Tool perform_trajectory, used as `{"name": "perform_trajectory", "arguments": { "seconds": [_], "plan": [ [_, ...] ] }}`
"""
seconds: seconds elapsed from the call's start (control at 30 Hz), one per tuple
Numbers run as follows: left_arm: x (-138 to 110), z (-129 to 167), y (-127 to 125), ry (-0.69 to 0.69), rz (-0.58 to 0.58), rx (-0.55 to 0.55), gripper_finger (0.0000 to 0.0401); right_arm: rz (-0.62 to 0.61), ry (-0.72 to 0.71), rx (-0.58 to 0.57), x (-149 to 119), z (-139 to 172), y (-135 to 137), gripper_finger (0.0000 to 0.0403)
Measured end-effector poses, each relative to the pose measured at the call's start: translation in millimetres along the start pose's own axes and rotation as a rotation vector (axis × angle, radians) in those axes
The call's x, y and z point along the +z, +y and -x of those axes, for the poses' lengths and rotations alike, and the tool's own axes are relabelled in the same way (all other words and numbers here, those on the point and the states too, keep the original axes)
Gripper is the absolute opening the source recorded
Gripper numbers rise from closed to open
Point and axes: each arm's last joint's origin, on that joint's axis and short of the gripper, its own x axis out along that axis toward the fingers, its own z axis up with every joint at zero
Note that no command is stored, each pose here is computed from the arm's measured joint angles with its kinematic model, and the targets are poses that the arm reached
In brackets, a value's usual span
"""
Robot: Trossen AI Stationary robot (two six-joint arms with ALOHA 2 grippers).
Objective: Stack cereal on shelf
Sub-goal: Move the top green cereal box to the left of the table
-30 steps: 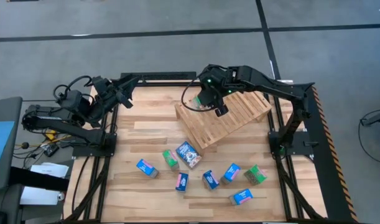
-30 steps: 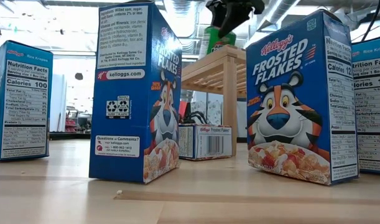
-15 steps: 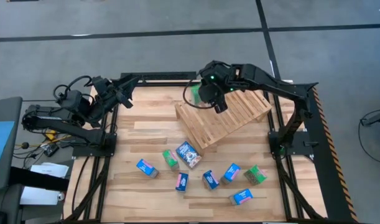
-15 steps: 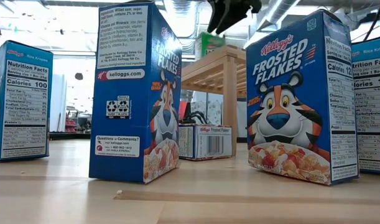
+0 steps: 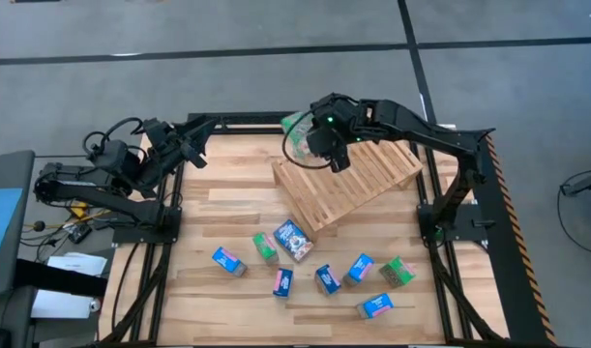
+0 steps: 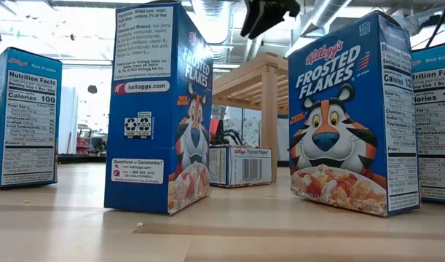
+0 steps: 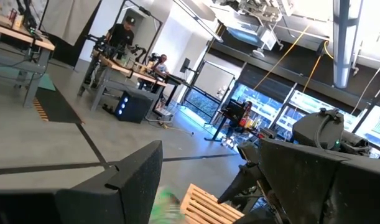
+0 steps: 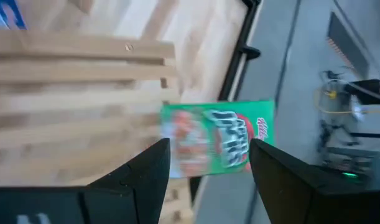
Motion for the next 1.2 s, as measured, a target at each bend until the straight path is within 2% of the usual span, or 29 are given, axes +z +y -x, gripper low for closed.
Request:
{"name": "perform_trajectory", "arguments": {
  "seconds": [0.1,0.17,0.33,0.43,0.57,0.67,0.73,0.8,0.9,0.93,1.0,1.1,1.2],
  "plan": [
    [-0.1,0.0,0.0,0.0,-0.001,0.0,0.0254,-0.086,0.023,0.03,-5.2,-21.8,-5.4,0.0244],
    [-0.1,0.0,0.0,0.001,0.0,-0.002,0.0254,-0.101,0.063,0.055,-10.9,-35.6,-6.6,0.0244],
    [-0.1,-0.5,0.4,-0.001,0.09,0.001,0.0254,-0.132,0.078,0.051,-19.4,-42.7,-14.7,0.0244],
    [-3.9,-5.6,-0.2,-0.001,0.085,0.001,0.0254,-0.159,0.076,0.032,-24.8,-32.7,-19.4,0.0244],
    [-13.0,-23.9,0.0,0.009,0.02,0.056,0.0254,-0.202,0.038,-0.02,-29.4,6.6,-26.9,0.0244],
    [-18.0,-50.9,-0.4,0.103,-0.033,0.043,0.0254,-0.248,0.007,-0.058,-34.0,34.1,-28.4,0.0244],
    [-18.8,-76.2,2.7,0.215,-0.075,0.047,0.0254,-0.274,-0.014,-0.087,-38.7,53.7,-28.6,0.0244],
    [-23.0,-103.0,14.0,0.352,-0.152,0.122,0.0254,-0.32,-0.035,-0.114,-45.0,75.8,-27.5,0.0244],
    [-20.6,-140.8,36.8,0.472,-0.244,0.259,0.0254,-0.393,-0.061,-0.141,-53.0,101.7,-24.1,0.0244],
    [-18.7,-154.4,43.7,0.495,-0.258,0.268,0.0252,-0.413,-0.067,-0.145,-54.8,108.4,-22.4,0.0244],
    [-19.2,-180.3,57.3,0.561,-0.269,0.207,0.0241,-0.452,-0.079,-0.151,-58.4,120.5,-18.9,0.0244],
    [-31.7,-217.1,79.6,0.671,-0.286,0.116,0.0191,-0.503,-0.088,-0.154,-64.4,137.2,-12.6,0.0244],
    [-45.7,-246.6,106.3,0.739,-0.275,0.085,0.0098,-0.549,-0.079,-0.142,-69.6,147.4,-6.9,0.0244]
  ]
}}
